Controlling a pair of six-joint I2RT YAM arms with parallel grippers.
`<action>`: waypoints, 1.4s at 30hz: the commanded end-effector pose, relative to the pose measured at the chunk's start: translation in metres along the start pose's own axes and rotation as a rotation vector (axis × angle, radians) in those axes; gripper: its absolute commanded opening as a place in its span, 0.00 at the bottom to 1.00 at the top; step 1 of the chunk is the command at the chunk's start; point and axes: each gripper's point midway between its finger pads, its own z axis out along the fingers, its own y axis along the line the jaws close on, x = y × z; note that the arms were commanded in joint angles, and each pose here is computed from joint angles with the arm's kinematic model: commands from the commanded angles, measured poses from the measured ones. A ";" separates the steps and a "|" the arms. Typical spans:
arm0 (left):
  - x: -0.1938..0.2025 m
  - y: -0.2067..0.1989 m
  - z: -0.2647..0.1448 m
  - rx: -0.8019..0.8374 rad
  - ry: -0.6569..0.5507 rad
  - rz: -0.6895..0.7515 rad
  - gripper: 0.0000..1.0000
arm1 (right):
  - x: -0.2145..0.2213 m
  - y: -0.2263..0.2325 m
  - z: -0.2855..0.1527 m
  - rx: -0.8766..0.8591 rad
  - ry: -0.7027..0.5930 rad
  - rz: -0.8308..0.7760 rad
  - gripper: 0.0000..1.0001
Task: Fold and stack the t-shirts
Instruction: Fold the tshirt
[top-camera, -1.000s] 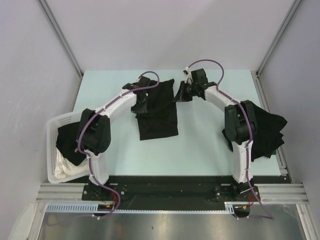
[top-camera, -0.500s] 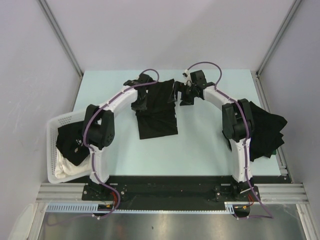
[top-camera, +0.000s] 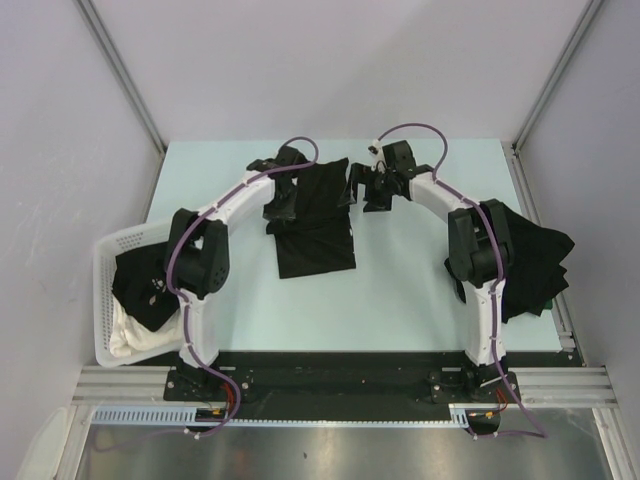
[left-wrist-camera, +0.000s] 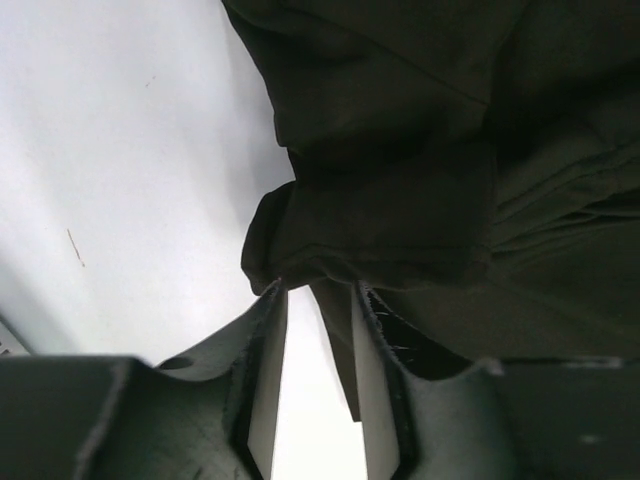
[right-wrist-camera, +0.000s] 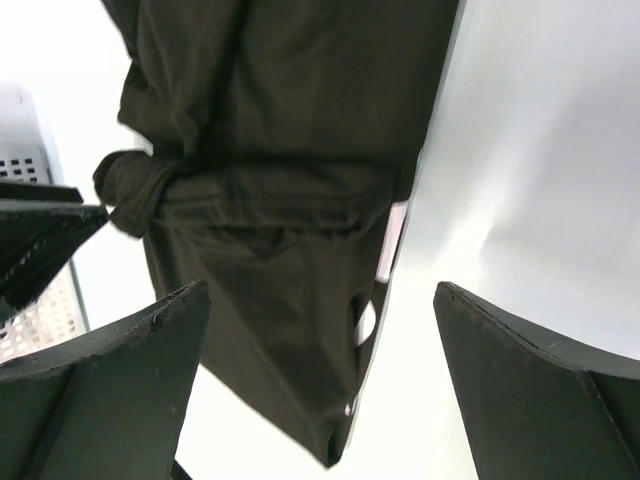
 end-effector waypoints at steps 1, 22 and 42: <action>-0.021 -0.006 -0.039 0.106 -0.103 -0.045 0.30 | -0.014 0.029 -0.036 -0.019 -0.075 -0.046 1.00; 0.029 -0.036 0.012 0.194 0.078 -0.010 0.00 | -0.014 0.005 -0.067 0.045 -0.102 -0.019 1.00; -0.042 -0.033 0.022 0.101 -0.004 0.061 0.00 | -0.017 -0.021 -0.073 0.074 -0.098 0.007 1.00</action>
